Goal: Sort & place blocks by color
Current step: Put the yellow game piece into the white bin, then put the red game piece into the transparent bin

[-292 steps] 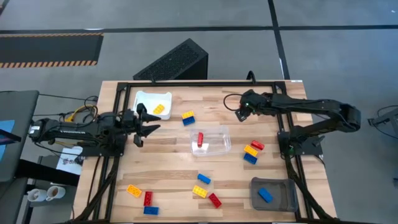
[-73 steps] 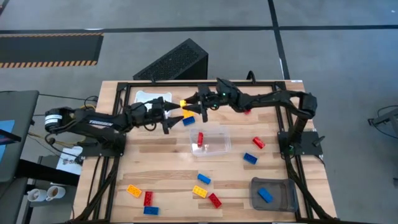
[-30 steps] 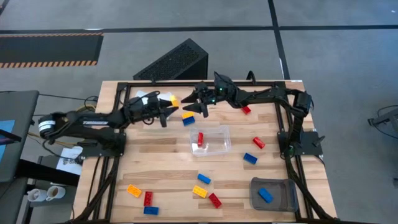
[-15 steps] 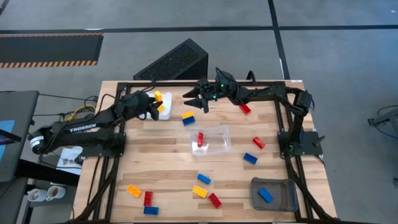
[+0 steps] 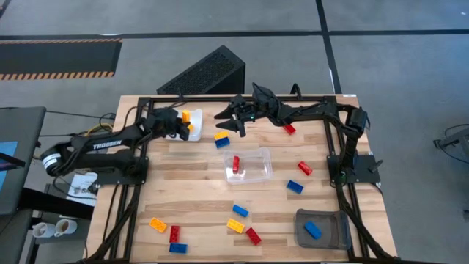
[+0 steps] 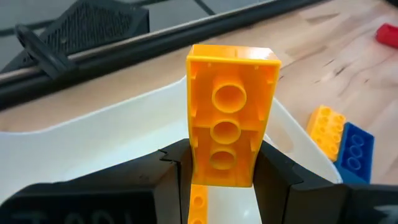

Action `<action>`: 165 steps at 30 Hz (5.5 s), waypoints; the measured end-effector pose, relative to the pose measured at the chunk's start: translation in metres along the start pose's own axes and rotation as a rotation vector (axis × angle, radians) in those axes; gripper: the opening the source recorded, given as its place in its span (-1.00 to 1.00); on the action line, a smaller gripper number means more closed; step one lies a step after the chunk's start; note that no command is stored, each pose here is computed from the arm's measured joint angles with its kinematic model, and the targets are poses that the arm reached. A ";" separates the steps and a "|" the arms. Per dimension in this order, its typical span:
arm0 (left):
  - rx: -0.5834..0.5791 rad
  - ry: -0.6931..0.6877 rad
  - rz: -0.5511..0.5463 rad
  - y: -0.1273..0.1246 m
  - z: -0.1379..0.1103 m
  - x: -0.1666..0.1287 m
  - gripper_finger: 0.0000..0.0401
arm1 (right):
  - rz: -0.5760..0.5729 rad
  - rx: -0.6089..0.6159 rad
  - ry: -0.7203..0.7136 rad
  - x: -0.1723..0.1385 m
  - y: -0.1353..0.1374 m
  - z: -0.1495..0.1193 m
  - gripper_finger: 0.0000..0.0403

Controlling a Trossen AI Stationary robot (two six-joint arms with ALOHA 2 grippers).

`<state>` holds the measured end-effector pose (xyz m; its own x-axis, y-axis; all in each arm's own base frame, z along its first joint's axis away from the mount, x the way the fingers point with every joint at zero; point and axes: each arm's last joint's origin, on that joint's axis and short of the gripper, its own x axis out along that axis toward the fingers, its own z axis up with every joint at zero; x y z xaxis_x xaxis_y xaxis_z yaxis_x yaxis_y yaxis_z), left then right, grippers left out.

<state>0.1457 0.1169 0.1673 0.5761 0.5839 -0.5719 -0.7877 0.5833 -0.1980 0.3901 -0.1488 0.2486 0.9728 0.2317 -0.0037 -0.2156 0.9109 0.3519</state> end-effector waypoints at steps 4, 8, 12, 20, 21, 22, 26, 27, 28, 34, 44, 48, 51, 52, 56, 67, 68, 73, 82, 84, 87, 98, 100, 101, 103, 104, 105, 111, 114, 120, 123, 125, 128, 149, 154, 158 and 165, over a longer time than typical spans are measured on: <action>-0.007 0.009 -0.024 -0.001 -0.001 0.004 -0.54 | -0.003 -0.006 0.008 0.000 0.000 -0.001 0.29; -0.007 0.028 -0.004 0.001 -0.003 0.008 -0.54 | -0.003 -0.012 0.008 0.000 0.000 -0.001 0.29; -0.007 0.053 0.010 0.002 -0.005 0.011 -0.54 | -0.002 -0.019 0.008 0.000 0.000 -0.001 0.29; -0.007 0.080 0.020 0.004 -0.008 0.016 -0.54 | -0.002 -0.024 0.011 0.000 0.000 -0.001 0.29; -0.008 0.079 0.026 0.005 -0.008 0.017 -0.54 | -0.002 -0.027 0.011 0.000 0.000 -0.001 0.29; -0.010 0.076 0.028 0.005 -0.008 0.017 -0.54 | -0.002 -0.031 0.011 0.000 0.000 -0.001 0.29; -0.030 0.073 0.030 0.010 -0.006 0.017 -0.54 | 0.002 -0.037 0.013 0.001 0.001 -0.002 0.29; -0.034 0.080 0.012 0.011 -0.006 0.017 -0.54 | 0.003 -0.040 0.013 0.002 0.002 -0.002 0.29; -0.034 0.088 -0.012 0.011 -0.006 0.017 -0.54 | 0.004 -0.040 0.015 0.002 0.002 -0.002 0.29; -0.037 0.095 -0.064 0.009 -0.005 0.017 -0.40 | 0.006 -0.039 0.024 0.003 0.004 -0.004 0.29; -0.074 0.072 -0.099 0.008 -0.002 0.017 0.22 | 0.008 -0.034 0.028 0.004 0.004 -0.005 0.29; -0.076 0.065 -0.173 0.005 0.000 0.014 0.24 | 0.017 -0.034 0.032 0.006 0.008 -0.006 0.29; -0.070 0.011 -0.263 0.001 0.008 0.007 0.23 | 0.019 -0.034 0.032 0.006 0.008 -0.006 0.29; -0.065 -0.014 -0.294 -0.001 0.011 0.003 0.22 | 0.019 -0.034 0.032 0.006 0.008 -0.006 0.29; -0.027 -0.155 -0.394 -0.011 0.024 -0.019 0.17 | 0.018 -0.034 0.032 0.006 0.008 -0.006 0.29; 0.079 -0.403 -0.630 -0.041 0.029 -0.081 0.03 | 0.028 -0.036 0.035 0.009 0.011 -0.007 0.29; 0.084 -0.404 -0.644 -0.043 0.027 -0.084 0.01 | 0.030 -0.037 0.035 0.009 0.012 -0.007 0.29; 0.138 -0.406 -0.691 -0.059 0.017 -0.095 -0.06 | 0.049 -0.049 0.022 0.009 0.014 -0.006 0.29; 0.199 -0.267 -0.681 -0.073 -0.007 -0.101 -0.16 | 0.085 -0.050 0.032 0.017 0.026 -0.010 0.29; 0.207 -0.248 -0.714 -0.076 -0.011 -0.103 -0.18 | 0.099 -0.043 0.035 0.020 0.031 -0.012 0.29; 0.220 -0.229 -0.762 -0.081 -0.015 -0.108 -0.21 | 0.123 -0.034 0.043 0.025 0.039 -0.015 0.29; 0.195 -0.036 -0.876 -0.092 -0.039 -0.123 -0.35 | 0.177 -0.065 0.040 0.040 0.088 -0.017 0.29; 0.191 0.009 -0.880 -0.093 -0.046 -0.126 -0.38 | 0.165 -0.077 0.050 0.042 0.098 -0.019 0.29; 0.187 0.037 -0.886 -0.094 -0.049 -0.128 -0.39 | 0.162 -0.074 0.067 0.042 0.103 -0.021 0.29; 0.178 0.097 -0.891 -0.094 -0.057 -0.132 -0.42 | 0.140 -0.102 0.063 0.046 0.113 -0.022 0.29; 0.173 0.130 -0.885 -0.095 -0.061 -0.133 -0.44 | 0.129 -0.111 0.071 0.047 0.118 -0.024 0.29; 0.167 0.164 -0.878 -0.095 -0.065 -0.134 -0.46 | 0.116 -0.111 0.087 0.047 0.123 -0.026 0.29; 0.120 0.372 -0.880 -0.102 -0.090 -0.145 -0.56 | 0.085 -0.142 0.134 0.050 0.149 -0.034 0.29; 0.104 0.485 -0.853 -0.107 -0.103 -0.150 -0.60 | 0.088 -0.148 0.148 0.050 0.160 -0.036 0.29; 0.192 0.652 -0.753 -0.132 -0.112 -0.175 -0.66 | 0.079 -0.154 0.168 0.049 0.174 -0.038 0.29; 0.273 0.702 -0.677 -0.149 -0.107 -0.190 -0.67 | 0.087 -0.155 0.167 0.049 0.178 -0.037 0.29; 0.341 0.740 -0.617 -0.158 -0.105 -0.198 -0.67 | 0.092 -0.157 0.163 0.049 0.180 -0.037 0.29; 0.420 0.777 -0.565 -0.172 -0.106 -0.208 -0.66 | 0.100 -0.157 0.168 0.048 0.185 -0.037 0.29; 0.587 0.885 -0.489 -0.203 -0.163 -0.191 0.13 | 0.133 -0.196 0.204 0.048 0.199 -0.044 0.29; 0.605 0.847 -0.504 -0.205 -0.162 -0.189 0.16 | 0.119 -0.193 0.207 0.048 0.194 -0.042 0.29; 0.560 0.842 -0.501 -0.207 -0.160 -0.187 0.17 | 0.118 -0.192 0.210 0.048 0.194 -0.043 0.29; 0.526 0.771 -0.526 -0.212 -0.159 -0.187 0.17 | 0.123 -0.192 0.212 0.048 0.195 -0.044 0.29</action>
<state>0.1698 -0.2056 0.1896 0.3776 -0.2188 -0.8998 -0.1813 0.9354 -0.3035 0.3908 0.0551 0.2763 0.9034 0.3919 -0.1738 -0.3624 0.9147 0.1788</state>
